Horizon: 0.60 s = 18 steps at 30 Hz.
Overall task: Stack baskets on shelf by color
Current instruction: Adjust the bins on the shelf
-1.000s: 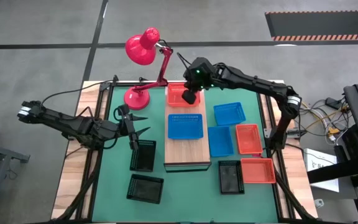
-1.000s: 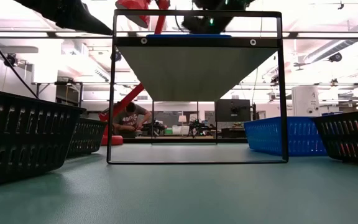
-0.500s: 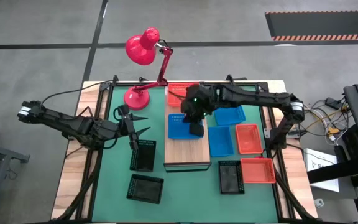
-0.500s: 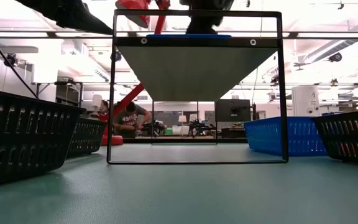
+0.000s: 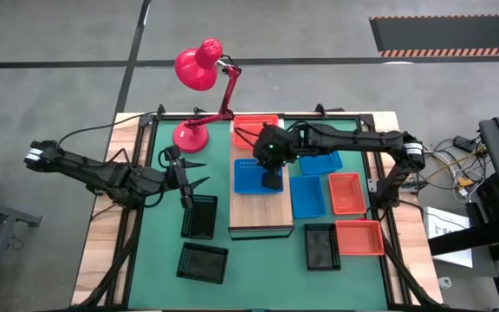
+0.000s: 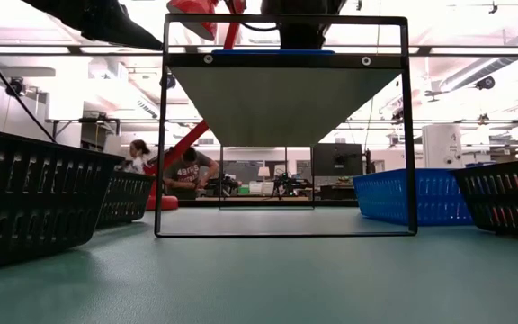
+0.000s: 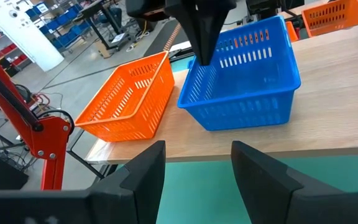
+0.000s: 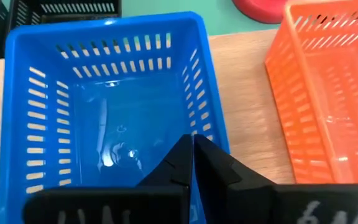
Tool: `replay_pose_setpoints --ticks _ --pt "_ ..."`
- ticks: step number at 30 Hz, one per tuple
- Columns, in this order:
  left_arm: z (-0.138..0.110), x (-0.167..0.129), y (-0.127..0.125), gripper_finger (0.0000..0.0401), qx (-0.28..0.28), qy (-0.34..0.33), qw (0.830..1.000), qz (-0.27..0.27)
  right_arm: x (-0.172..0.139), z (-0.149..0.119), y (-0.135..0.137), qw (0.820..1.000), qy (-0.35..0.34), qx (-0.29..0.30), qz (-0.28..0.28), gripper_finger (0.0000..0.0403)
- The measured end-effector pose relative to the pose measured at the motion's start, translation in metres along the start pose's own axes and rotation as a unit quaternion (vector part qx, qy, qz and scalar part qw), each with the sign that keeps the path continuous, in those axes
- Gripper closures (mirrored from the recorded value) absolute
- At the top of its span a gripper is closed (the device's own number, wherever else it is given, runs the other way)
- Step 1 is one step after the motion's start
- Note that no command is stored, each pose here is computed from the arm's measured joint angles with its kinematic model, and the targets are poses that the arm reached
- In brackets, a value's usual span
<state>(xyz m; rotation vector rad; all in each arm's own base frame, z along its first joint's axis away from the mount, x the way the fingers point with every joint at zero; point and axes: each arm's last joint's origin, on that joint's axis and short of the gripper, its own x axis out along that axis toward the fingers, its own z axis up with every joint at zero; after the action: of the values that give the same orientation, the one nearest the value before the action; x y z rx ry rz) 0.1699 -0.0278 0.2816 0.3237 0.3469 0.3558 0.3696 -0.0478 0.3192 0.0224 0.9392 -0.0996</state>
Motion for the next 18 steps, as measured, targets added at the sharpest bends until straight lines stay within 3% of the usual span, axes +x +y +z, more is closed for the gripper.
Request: replay_pose_setpoints --ticks 18 --pt "-0.0001 0.0000 0.0001 0.0232 0.000 0.000 1.000 0.001 0.0070 -0.0014 -0.0009 1.000 -0.013 -0.018 -0.004 0.0394"
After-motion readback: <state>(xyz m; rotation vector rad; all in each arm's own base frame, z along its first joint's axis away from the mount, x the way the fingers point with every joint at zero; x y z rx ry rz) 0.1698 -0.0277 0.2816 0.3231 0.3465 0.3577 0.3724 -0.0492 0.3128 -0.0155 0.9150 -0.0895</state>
